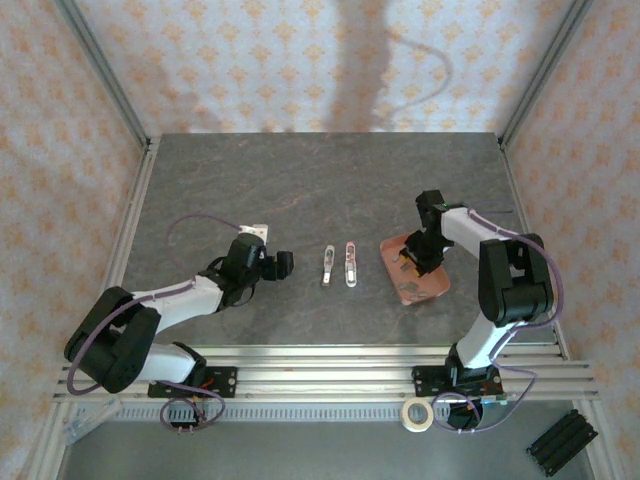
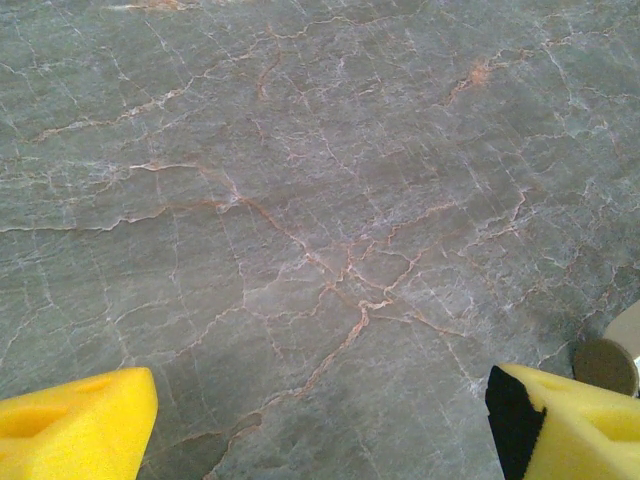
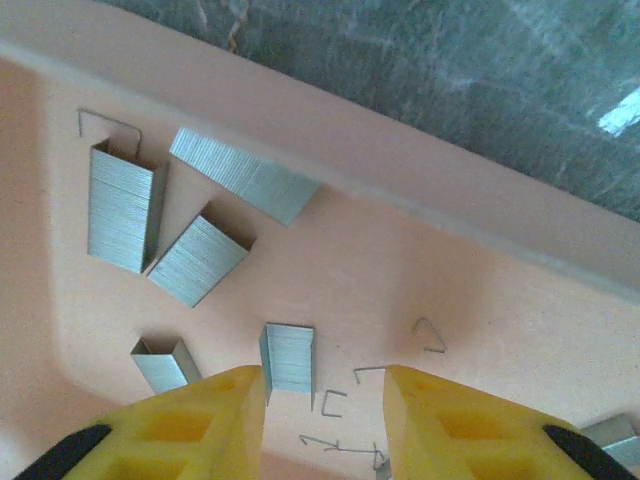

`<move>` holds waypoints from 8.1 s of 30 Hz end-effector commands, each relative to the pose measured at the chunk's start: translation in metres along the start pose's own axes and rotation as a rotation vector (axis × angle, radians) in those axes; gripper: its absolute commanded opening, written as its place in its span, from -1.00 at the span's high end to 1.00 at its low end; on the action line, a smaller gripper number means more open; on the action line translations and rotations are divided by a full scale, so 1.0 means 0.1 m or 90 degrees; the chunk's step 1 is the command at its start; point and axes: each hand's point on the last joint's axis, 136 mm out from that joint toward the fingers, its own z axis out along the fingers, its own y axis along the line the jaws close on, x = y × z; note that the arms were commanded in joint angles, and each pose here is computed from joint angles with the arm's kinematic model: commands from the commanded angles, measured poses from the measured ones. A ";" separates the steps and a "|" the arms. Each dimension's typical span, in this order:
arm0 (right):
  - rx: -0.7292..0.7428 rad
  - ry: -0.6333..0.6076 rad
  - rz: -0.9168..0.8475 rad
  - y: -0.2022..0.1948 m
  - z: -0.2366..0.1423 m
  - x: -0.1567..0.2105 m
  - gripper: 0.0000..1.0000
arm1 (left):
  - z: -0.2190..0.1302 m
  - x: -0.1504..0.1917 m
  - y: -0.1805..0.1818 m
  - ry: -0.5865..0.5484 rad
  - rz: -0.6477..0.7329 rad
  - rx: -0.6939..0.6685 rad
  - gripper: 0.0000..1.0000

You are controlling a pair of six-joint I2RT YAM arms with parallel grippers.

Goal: Load the staples into the stapler

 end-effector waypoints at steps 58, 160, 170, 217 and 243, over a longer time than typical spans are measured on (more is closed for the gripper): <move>-0.321 -0.040 -0.414 0.65 -1.04 0.57 0.62 | -0.85 -0.79 -0.94 -0.245 0.274 0.287 -0.46; -0.707 -0.045 -1.192 0.81 -1.99 2.07 0.65 | -1.34 -0.57 -2.23 -0.166 0.551 0.698 -0.18; -0.716 -0.049 -1.217 0.81 -2.03 2.10 0.67 | -1.41 -0.55 -2.37 -0.113 0.485 0.794 -0.04; -0.716 -0.015 -1.215 0.79 -2.05 2.12 0.40 | -1.35 -0.52 -2.29 -0.097 0.507 0.745 0.63; -0.600 -0.267 -0.610 0.86 -1.93 0.86 -0.02 | -0.83 0.71 -1.70 0.156 0.859 0.494 0.64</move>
